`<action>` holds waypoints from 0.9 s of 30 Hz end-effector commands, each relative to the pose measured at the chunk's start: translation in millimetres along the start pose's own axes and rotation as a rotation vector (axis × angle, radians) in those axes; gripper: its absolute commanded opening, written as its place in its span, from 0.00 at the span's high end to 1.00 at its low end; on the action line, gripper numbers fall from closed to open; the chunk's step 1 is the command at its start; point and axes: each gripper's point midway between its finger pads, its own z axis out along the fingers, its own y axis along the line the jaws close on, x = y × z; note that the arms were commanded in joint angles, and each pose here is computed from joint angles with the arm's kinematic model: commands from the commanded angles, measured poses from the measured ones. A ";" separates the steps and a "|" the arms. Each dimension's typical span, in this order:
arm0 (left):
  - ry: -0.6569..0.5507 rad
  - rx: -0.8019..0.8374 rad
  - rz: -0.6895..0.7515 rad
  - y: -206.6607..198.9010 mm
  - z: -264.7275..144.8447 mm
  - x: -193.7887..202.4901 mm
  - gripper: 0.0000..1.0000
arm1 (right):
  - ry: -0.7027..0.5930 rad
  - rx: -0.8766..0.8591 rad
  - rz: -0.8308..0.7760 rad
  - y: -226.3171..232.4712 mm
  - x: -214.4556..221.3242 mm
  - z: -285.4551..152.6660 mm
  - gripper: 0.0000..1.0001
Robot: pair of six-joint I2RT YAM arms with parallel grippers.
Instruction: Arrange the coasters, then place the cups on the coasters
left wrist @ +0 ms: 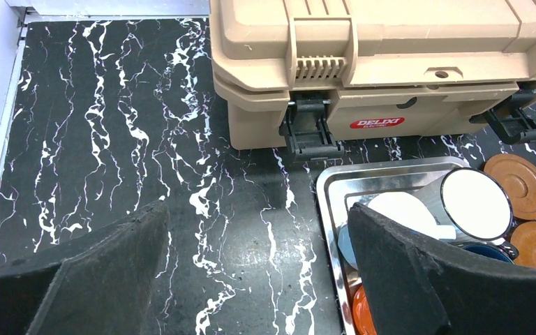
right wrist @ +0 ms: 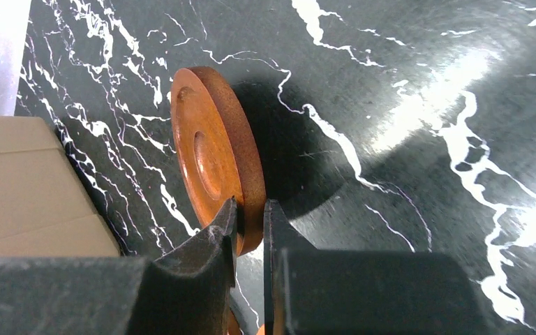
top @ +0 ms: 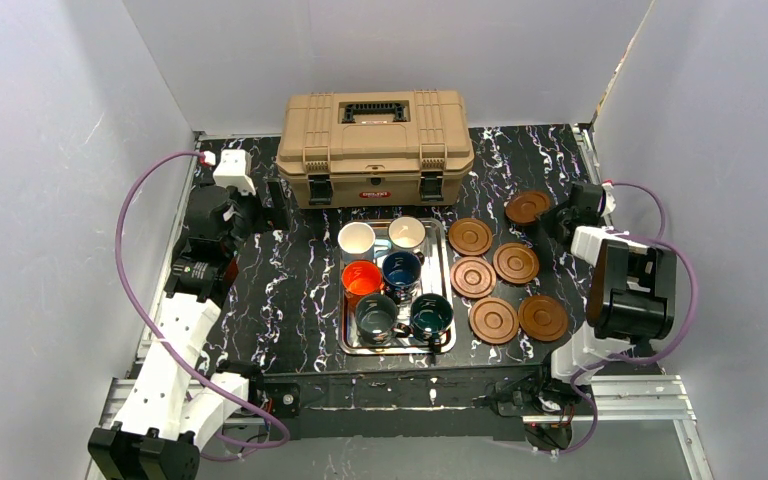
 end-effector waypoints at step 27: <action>-0.012 0.014 0.011 -3.7 0.2 -5.5 0.02 | 0.128 0.035 -0.556 -2.6 10.7 -17.4 0.17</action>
